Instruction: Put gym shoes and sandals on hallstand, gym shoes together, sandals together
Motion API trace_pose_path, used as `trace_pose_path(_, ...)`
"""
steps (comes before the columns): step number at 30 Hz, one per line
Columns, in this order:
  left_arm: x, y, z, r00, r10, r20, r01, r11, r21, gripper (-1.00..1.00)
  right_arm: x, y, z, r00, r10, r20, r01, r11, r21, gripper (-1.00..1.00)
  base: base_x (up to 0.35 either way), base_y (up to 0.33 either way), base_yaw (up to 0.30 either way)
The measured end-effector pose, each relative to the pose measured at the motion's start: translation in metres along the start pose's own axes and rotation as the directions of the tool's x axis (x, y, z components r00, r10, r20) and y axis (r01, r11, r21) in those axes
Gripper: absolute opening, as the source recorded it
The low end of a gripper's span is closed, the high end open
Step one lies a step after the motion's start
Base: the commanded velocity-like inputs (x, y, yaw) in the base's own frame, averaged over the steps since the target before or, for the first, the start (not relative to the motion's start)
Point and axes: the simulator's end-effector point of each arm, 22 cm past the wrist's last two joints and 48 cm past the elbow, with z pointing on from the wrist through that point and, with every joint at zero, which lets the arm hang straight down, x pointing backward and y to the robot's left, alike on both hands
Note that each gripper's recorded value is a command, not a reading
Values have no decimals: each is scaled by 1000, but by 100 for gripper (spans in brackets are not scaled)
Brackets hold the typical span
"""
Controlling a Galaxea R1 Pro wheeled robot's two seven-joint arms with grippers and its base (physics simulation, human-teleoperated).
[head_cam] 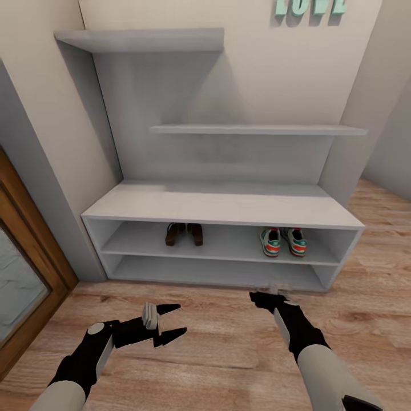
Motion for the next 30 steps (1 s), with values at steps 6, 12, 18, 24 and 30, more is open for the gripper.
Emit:
trace_pose_path(6, -15, 2, -7, 1000, -3, 0, 3, 1000, -11, 100, 75, 52, -7, 983, 9, -184, -45, 980, -196, 100, 0, 0, 0)
trace_pose_path(12, -31, 9, -20, 1000, -1, 6, 2, 999, -41, 100, 145, 130, -53, 927, 10, -376, -205, 851, -483, 100, 0, 0, 0)
trace_pose_path(18, -47, 11, -25, 1000, -3, 16, 4, 998, -56, 100, 167, 171, -97, 880, 7, -476, -330, 730, -598, 100, 0, 0, 0)
trace_pose_path(24, -50, 12, -26, 1000, -2, 16, 2, 998, -58, 100, 183, 175, -106, 867, -1, -499, -343, 725, -597, 100, 0, 0, 0)
trace_pose_path(30, -50, 11, -26, 1000, -2, 16, 3, 998, -58, 100, 187, 173, -106, 865, -4, -502, -342, 729, -594, 100, 0, 0, 0)
